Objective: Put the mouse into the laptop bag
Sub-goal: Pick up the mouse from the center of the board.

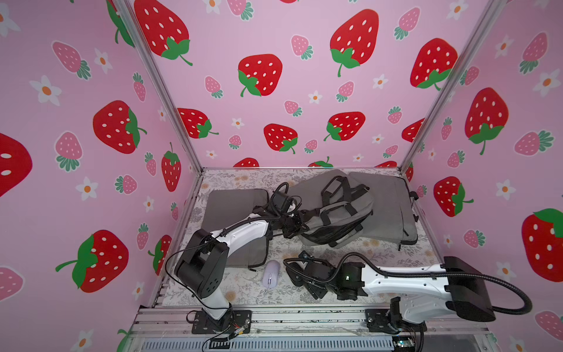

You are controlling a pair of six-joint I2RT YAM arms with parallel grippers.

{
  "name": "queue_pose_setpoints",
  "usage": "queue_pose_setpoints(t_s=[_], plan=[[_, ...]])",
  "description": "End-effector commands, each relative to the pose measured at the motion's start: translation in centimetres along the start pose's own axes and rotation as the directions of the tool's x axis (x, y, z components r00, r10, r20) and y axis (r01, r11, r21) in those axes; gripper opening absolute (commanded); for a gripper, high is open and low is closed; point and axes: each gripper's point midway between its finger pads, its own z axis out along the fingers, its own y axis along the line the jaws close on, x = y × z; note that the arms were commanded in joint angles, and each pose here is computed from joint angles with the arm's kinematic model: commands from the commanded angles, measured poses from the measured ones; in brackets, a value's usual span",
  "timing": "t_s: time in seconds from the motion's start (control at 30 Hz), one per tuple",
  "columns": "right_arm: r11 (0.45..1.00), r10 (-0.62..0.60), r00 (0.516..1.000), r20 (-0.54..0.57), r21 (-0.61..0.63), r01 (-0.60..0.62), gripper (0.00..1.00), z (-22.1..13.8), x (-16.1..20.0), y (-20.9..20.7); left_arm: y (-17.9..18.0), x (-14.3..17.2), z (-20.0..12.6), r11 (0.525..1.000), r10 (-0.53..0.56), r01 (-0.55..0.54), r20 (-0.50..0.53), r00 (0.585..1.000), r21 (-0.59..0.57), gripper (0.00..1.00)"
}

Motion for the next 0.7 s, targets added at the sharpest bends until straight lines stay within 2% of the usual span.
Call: queue_pose_setpoints(t_s=[0.0, 0.13, 0.3, 0.47, 0.67], plan=[[0.997, -0.06, 0.998, 0.034, -0.051, 0.061, 0.8, 1.1, -2.1, 2.2, -2.3, -1.2, -1.8, 0.997, 0.034, -0.039, 0.067, 0.997, 0.07, 0.0], [0.994, -0.094, 0.995, 0.03, -0.051, 0.095, 0.83, 3.1, -2.2, 3.0, -2.7, -1.0, -2.0, 0.995, 0.038, -0.043, 0.056, 0.998, 0.086, 0.0], [0.997, -0.036, 0.998, -0.044, -0.076, 0.033, 0.87, 5.5, -1.1, 2.8, -3.0, -0.5, -2.0, 0.993, 0.037, -0.041, 0.035, 0.999, 0.106, 0.0], [0.994, 0.008, 0.997, -0.076, -0.111, -0.016, 0.81, 7.3, -0.5, 2.6, -3.3, -0.3, -2.3, 0.992, 0.047, -0.05, 0.034, 0.998, 0.114, 0.0], [0.989, 0.069, 0.996, -0.05, -0.131, -0.075, 0.69, 8.2, -1.6, 1.1, -3.3, -0.1, -2.3, 0.992, 0.05, -0.054, 0.03, 0.998, 0.117, 0.0]])
